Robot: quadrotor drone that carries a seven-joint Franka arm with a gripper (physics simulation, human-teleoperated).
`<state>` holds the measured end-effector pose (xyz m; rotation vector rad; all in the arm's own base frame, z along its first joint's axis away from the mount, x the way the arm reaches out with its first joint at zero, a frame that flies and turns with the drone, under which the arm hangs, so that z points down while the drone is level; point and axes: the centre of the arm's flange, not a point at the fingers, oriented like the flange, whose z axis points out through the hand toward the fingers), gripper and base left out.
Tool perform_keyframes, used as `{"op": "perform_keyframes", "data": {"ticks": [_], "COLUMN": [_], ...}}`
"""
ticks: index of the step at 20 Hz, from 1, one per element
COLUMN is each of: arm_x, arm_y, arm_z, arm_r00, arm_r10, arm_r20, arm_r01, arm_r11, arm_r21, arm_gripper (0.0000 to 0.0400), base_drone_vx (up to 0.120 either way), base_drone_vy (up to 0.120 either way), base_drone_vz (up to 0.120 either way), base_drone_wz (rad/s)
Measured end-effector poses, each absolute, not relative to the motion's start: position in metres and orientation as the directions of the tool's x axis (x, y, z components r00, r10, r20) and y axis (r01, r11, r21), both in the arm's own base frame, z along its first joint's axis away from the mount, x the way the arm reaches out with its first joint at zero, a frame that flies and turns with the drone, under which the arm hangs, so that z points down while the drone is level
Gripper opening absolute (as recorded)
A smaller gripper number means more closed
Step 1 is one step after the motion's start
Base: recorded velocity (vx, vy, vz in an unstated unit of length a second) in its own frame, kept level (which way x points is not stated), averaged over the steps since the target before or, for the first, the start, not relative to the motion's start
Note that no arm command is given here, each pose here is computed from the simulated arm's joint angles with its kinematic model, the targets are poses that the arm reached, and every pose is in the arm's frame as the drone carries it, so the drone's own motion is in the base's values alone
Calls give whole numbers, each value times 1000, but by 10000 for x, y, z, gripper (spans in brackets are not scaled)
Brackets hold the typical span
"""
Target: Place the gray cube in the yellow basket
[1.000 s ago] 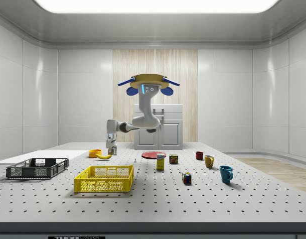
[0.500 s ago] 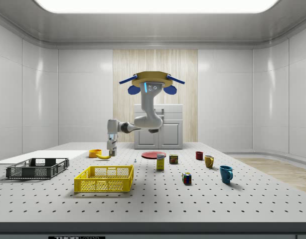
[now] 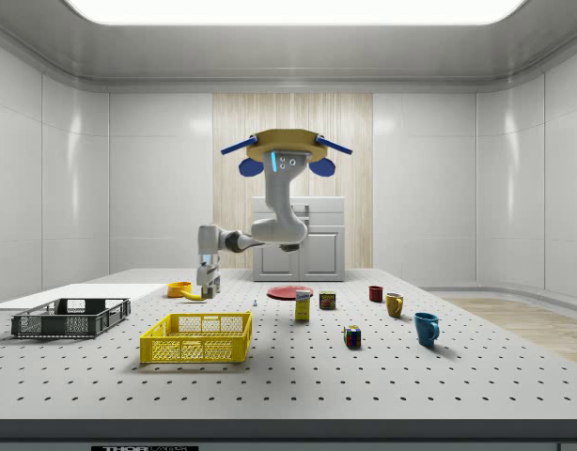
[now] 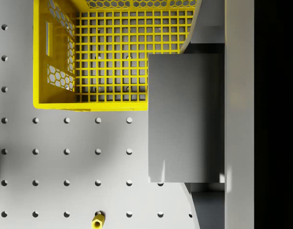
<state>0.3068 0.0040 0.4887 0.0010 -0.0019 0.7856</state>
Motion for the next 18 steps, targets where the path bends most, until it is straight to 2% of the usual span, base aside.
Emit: {"op": "perform_keyframes", "data": {"ticks": [6, 15, 18], "arm_x": [3068, 3068, 3068], "arm_y": [40, 40, 40], "arm_z": [4886, 4886, 4886], "arm_r00": [707, 707, 707], "arm_r10": [707, 707, 707], "arm_r20": [2, 2, 2], "arm_r01": [-707, -707, -707], "arm_r11": [707, 707, 707], "arm_r21": [0, 0, 0], "arm_gripper": [250, 250, 250], "base_drone_vx": [0, 0, 0], "base_drone_vy": [120, 120, 120], "base_drone_vz": [-7, -102, -13], "base_drone_wz": [0, 0, 0]}}
